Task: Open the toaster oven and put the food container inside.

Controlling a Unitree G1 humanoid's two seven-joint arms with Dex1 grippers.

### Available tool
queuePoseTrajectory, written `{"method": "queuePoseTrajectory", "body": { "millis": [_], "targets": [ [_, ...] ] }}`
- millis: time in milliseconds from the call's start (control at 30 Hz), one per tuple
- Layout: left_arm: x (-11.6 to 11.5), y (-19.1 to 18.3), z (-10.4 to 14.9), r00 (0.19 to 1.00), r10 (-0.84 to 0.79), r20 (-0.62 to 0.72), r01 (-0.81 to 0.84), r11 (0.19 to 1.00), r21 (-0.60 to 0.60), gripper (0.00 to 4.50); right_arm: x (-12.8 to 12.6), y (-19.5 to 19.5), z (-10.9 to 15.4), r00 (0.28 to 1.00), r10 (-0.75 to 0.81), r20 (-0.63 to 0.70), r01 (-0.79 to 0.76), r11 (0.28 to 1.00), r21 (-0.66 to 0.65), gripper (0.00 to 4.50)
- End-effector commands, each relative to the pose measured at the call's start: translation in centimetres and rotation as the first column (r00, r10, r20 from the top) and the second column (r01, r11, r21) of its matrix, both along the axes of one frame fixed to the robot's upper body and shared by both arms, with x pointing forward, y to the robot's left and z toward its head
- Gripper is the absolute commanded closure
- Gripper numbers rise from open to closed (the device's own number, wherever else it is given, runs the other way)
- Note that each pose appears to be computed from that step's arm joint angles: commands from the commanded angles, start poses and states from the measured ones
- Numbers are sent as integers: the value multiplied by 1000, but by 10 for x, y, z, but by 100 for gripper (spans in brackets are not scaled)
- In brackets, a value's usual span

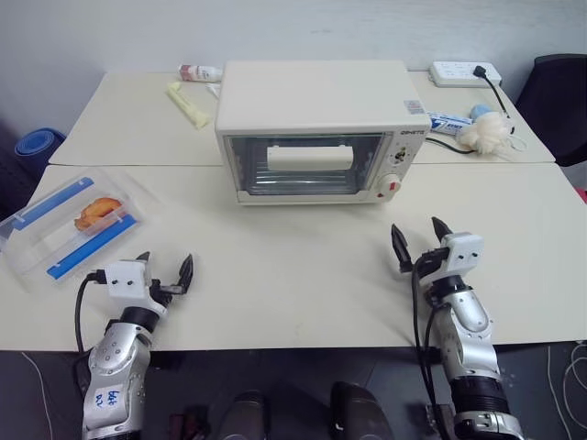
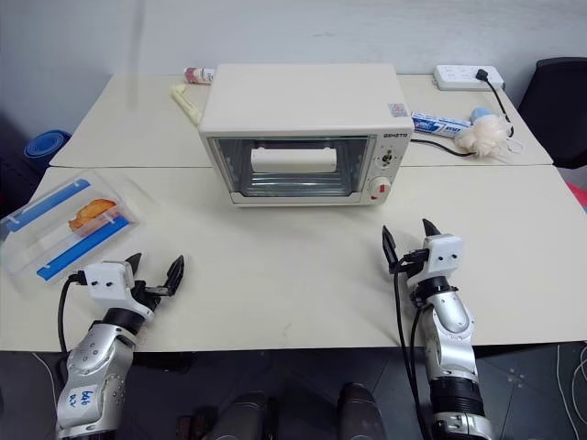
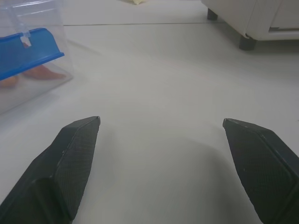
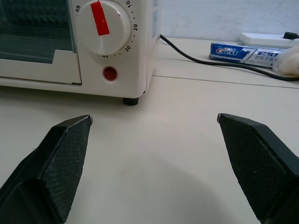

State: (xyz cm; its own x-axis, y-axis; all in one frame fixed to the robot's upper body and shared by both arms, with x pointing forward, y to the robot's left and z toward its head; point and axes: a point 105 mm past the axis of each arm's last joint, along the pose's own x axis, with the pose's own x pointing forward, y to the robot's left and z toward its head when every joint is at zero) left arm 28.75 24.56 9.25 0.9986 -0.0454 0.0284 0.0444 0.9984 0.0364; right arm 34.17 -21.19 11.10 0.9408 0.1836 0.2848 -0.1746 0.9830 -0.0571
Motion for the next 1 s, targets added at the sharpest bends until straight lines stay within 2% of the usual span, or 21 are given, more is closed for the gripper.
{"method": "queuePoseTrajectory", "body": {
  "millis": [33,133,233,333,400,533,700,867,1000],
  "targets": [
    [-1,-4,20,997,-36,65,37,999,-17,0,-7,-2,14,998,31,56,-30,999,-12,2],
    [-7,-18,38,974,-185,133,194,979,-60,0,-16,-1,24,993,97,69,-96,995,-13,2],
    [-13,-24,62,924,-344,167,358,931,-63,0,-29,7,41,964,256,71,-256,967,3,2],
    [-21,-28,96,809,-564,167,574,819,-11,0,-40,33,62,866,501,-1,-499,863,-82,2],
    [-25,-34,108,732,-669,131,673,739,12,0,-37,48,76,806,591,-42,-592,801,-92,2],
    [-24,-39,119,652,-752,97,753,657,37,0,-23,69,93,746,660,-84,-665,738,-114,2],
    [-25,-50,129,574,-813,95,812,580,62,0,-4,89,109,717,693,-81,-697,709,-102,2],
    [-24,-54,125,585,-804,104,801,593,86,0,3,106,120,690,722,-45,-721,680,-131,2],
    [-24,-55,120,599,-795,94,791,606,80,0,-3,123,130,628,778,-20,-771,619,-147,2]
  ]
}}
